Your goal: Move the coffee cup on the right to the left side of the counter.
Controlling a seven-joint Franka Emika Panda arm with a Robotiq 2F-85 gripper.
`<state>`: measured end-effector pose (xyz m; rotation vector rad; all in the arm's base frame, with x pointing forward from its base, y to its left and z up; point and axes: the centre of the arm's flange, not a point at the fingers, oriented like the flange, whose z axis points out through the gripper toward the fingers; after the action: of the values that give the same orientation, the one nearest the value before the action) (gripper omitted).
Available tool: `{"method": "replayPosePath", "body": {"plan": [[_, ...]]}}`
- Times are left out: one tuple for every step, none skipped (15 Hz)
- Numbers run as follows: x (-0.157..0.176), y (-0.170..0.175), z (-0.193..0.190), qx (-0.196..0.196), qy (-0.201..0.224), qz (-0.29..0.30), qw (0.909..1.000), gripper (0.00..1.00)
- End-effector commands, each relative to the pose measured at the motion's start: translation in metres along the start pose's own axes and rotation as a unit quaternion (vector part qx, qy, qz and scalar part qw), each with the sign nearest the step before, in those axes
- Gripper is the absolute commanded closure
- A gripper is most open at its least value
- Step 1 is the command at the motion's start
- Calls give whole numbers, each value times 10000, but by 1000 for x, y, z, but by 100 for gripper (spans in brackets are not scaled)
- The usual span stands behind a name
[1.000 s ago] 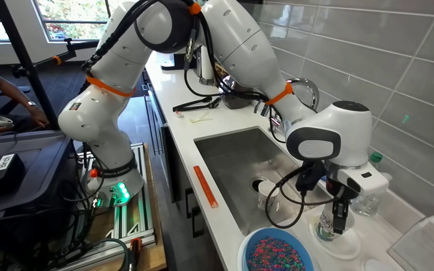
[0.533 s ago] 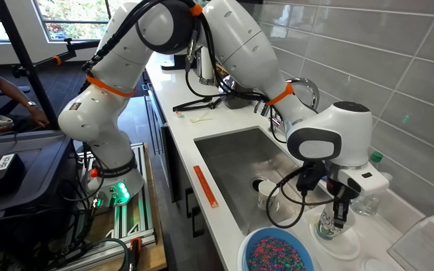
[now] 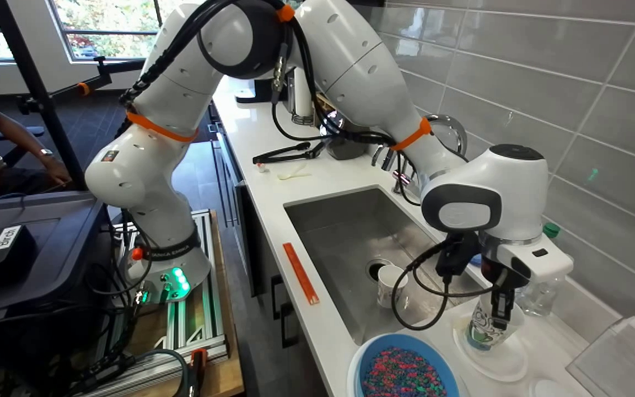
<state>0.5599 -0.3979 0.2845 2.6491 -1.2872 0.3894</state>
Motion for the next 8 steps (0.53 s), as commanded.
{"method": "replayPosePath", "body": {"plan": [[10,7,-32,231,120,57,9996,99],[13,10,-40,269,194,79,9994,99],[15,13,-54,323,270,90,9991,99],[18,16,-66,360,355,89,9987,99],[19,19,-79,382,434,61,9983,99],[19,23,-94,433,496,13,9978,99],[17,27,-110,465,550,-63,9974,99],[14,30,-125,493,608,-124,9969,99]]}}
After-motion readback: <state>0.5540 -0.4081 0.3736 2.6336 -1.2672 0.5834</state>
